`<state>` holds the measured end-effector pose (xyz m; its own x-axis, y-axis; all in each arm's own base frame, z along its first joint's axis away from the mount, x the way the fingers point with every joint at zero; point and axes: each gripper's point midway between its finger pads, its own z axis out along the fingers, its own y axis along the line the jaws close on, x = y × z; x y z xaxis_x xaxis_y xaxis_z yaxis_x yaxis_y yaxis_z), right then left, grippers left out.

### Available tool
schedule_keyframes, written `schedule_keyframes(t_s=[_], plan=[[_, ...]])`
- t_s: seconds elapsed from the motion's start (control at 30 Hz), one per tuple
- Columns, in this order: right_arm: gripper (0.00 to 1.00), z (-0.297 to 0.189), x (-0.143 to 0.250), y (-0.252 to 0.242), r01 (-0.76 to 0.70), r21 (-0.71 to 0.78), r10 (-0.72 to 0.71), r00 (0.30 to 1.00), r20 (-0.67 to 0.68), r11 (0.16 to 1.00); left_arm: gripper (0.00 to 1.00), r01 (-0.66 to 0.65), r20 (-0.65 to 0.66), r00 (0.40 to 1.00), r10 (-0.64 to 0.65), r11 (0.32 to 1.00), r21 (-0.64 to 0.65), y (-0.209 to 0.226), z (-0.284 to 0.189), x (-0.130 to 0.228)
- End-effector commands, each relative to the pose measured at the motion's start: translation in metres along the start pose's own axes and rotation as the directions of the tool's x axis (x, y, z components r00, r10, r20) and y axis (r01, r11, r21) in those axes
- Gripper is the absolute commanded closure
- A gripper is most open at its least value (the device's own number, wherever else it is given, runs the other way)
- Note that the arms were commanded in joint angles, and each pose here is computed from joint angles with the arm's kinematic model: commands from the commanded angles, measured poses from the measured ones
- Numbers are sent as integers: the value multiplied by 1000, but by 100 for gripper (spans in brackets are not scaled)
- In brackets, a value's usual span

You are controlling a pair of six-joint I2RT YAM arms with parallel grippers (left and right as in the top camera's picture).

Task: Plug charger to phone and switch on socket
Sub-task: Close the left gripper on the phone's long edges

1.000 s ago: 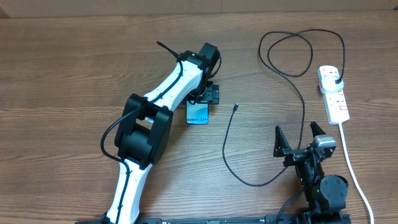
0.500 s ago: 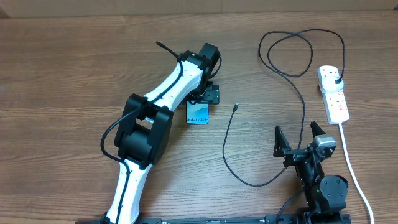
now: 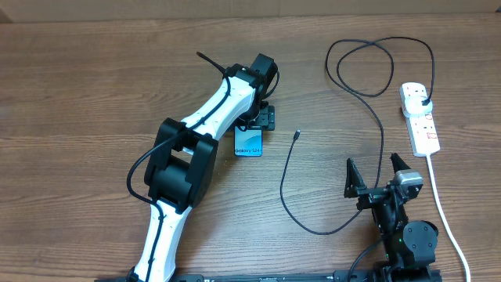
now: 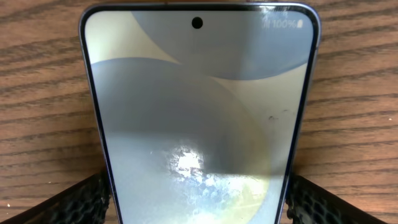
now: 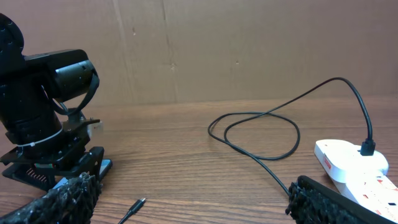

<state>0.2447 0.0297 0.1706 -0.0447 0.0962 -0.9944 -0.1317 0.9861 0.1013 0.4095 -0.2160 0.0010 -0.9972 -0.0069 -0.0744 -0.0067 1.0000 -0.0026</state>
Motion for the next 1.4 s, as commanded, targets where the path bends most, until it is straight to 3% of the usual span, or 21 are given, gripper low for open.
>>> schedule_keyframes(t_s=[0.0,0.2,0.47,0.77,1.37], plan=[[0,0,2,0,-6,-3,6,1000,1,1000,10,7,-36,999,-8,999,-41,6,17,12],[0,0,2,0,-6,-3,6,1000,1,1000,12,7,-38,999,-8,999,-43,6,17,12],[0,0,2,0,-6,-3,6,1000,1,1000,7,5,-58,998,-8,999,-54,9,17,17],[0,0,2,0,-6,-3,6,1000,1,1000,19,5,-57,998,-9,999,-53,9,17,17],[0,0,2,0,-6,-3,6,1000,1,1000,19,6,-57,998,-9,999,-53,9,17,17]])
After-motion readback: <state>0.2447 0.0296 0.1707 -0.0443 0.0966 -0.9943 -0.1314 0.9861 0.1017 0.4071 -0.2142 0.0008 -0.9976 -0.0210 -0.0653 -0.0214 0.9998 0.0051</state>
